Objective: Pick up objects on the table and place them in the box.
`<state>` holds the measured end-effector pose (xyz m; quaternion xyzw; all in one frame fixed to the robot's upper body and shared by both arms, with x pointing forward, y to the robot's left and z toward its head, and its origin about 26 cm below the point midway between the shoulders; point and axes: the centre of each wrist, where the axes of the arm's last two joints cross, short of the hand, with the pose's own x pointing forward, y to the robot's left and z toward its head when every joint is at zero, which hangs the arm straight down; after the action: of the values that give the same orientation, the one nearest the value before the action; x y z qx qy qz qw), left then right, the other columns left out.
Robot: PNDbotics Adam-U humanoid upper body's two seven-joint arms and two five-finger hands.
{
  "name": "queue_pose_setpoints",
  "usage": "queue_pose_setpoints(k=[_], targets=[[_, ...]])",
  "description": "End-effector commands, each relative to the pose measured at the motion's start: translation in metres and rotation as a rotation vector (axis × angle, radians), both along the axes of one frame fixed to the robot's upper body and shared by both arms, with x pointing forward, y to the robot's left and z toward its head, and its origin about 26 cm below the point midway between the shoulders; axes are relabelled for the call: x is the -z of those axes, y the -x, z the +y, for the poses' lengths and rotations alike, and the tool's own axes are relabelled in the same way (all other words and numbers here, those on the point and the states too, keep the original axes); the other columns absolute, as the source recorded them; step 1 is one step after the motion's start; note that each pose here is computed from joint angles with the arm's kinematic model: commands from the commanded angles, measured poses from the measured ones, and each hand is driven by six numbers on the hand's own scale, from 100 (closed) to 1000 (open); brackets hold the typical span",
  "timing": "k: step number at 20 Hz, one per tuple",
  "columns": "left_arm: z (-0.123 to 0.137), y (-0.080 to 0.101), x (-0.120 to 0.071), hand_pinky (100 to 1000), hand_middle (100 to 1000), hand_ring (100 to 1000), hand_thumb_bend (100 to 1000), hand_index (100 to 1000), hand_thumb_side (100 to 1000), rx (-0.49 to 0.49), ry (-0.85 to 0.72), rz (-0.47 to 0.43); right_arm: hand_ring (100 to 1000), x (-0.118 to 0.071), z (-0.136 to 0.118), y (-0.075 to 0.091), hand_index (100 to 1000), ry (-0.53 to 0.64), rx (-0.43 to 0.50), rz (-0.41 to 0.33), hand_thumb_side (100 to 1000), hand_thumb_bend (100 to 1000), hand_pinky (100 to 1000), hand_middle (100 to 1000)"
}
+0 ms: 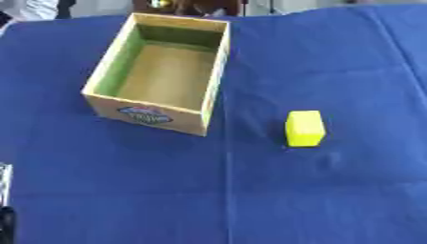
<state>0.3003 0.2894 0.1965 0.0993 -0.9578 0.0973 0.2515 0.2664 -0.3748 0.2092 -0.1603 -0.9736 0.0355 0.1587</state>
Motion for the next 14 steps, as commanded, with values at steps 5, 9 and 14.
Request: queue_pose_setpoints(k=[5,9,14], targets=[[0.0021,0.0025,-0.0084,483,649,587,176,768,1000,-0.007,-0.026,-0.026,750,-0.0092,-0.0008,0.0019,767,0.026,0.002,-0.024,1000,100,714,585],[0.0020,0.0025,-0.0084,483,650,587,176,768,1000,-0.007,-0.025,-0.026,751,-0.0081,-0.0012,0.0023,767,0.020,0.007,-0.022,1000,100,715,585],[0.0022,0.0025,-0.0084,483,650,587,175,768,1000,-0.008,-0.026,-0.025,767,-0.0154,-0.0042,0.0027,782,0.061,0.018,-0.031,1000,111,731,602]])
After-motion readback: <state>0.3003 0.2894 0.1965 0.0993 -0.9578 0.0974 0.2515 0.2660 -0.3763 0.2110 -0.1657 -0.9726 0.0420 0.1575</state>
